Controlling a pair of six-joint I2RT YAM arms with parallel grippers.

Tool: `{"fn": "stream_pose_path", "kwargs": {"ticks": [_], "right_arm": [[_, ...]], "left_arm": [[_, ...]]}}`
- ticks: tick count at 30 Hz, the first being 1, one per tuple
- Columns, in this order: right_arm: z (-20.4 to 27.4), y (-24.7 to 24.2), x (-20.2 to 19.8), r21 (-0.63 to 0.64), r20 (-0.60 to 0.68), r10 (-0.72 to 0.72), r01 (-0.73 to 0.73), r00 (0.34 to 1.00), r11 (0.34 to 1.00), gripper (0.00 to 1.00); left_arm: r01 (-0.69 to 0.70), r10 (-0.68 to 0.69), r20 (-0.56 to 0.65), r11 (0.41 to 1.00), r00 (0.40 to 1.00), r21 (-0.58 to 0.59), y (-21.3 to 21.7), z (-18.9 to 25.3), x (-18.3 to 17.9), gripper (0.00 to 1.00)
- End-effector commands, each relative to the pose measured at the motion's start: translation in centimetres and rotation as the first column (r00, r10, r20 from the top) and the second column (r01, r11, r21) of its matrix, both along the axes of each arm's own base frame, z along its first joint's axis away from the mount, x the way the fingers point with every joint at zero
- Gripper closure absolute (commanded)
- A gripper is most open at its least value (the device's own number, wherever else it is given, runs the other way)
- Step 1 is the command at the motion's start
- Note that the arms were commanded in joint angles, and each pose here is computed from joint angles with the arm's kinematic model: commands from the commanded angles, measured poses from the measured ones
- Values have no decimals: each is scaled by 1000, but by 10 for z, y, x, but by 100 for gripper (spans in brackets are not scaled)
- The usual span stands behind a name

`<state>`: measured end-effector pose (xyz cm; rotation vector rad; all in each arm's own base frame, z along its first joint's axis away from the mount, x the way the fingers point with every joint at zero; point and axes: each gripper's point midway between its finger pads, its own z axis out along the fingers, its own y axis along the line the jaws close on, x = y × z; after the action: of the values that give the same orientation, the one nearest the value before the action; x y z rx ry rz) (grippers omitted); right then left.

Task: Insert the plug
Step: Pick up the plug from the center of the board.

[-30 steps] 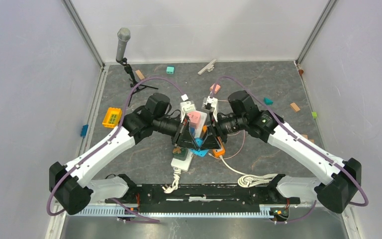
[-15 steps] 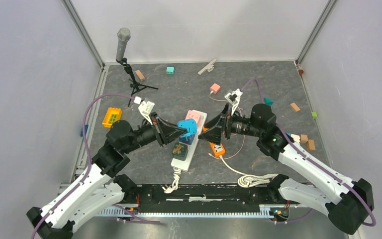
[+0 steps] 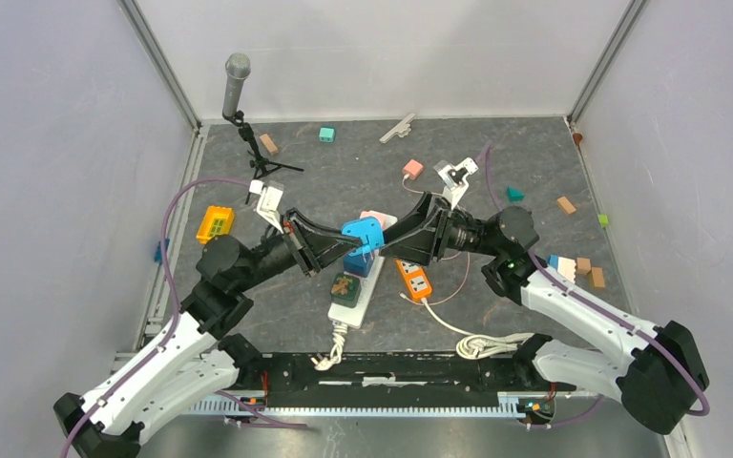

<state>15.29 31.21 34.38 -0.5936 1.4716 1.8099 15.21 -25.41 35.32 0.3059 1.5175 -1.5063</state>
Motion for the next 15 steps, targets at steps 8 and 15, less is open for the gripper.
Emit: {"fn": "stream_pose_path", "kwargs": {"ticks": [8,15], "right_arm": [[29,4,-4,76,44,43,-46,998,996,65],[11,9,5,-23,70,7,-5,998,1000,100]], "left_arm": [[97,-96,30,995,995,-36,-6,10,-15,98],[116,-117,12,992,993,55,-10,-1,-15,15]]}}
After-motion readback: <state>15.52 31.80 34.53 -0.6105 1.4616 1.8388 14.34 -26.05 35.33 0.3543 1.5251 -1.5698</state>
